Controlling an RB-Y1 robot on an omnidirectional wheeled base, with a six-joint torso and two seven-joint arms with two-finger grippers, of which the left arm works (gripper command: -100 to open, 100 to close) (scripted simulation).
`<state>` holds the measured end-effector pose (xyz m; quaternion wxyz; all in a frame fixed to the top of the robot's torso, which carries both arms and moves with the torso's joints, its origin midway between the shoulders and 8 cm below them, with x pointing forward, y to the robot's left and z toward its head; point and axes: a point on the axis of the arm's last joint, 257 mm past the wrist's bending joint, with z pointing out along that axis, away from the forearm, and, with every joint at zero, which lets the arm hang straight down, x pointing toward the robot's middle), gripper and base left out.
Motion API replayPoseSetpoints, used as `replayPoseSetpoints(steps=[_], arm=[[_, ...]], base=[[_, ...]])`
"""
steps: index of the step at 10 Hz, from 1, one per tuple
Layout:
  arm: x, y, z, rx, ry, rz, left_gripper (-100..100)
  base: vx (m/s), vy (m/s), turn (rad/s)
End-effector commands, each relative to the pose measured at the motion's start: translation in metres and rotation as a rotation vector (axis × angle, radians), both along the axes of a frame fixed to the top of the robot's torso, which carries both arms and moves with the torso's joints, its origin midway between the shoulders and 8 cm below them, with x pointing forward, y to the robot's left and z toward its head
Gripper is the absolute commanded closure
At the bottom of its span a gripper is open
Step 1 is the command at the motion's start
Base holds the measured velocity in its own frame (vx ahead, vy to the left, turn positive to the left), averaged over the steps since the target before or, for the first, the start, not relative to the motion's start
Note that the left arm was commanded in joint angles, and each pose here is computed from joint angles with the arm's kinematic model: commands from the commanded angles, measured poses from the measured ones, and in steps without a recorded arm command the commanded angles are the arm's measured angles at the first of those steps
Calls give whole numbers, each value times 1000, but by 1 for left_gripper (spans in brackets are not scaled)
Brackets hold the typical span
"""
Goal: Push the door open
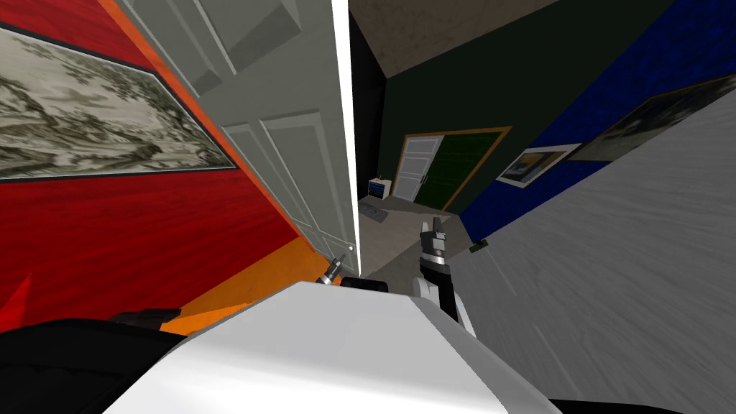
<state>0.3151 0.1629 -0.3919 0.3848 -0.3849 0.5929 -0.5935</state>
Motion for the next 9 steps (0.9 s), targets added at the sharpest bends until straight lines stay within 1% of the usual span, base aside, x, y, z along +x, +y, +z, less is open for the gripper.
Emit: replayPoseSetpoints(steps=[1, 4, 5, 7, 8, 9], arm=[[0, 0, 0, 0, 0, 0, 100], [0, 0, 0, 0, 0, 0, 100], [4, 12, 0, 1, 0, 41, -100], [7, 21, 0, 1, 0, 73, -100], [6, 17, 1, 0, 1, 61, -100], [12, 16, 0, 2, 0, 70, -100]], base=[[-28, 14, -2], [-8, 4, 0], [-110, -48, 237], [-176, -96, 158], [-72, -57, 28], [63, -46, -48]])
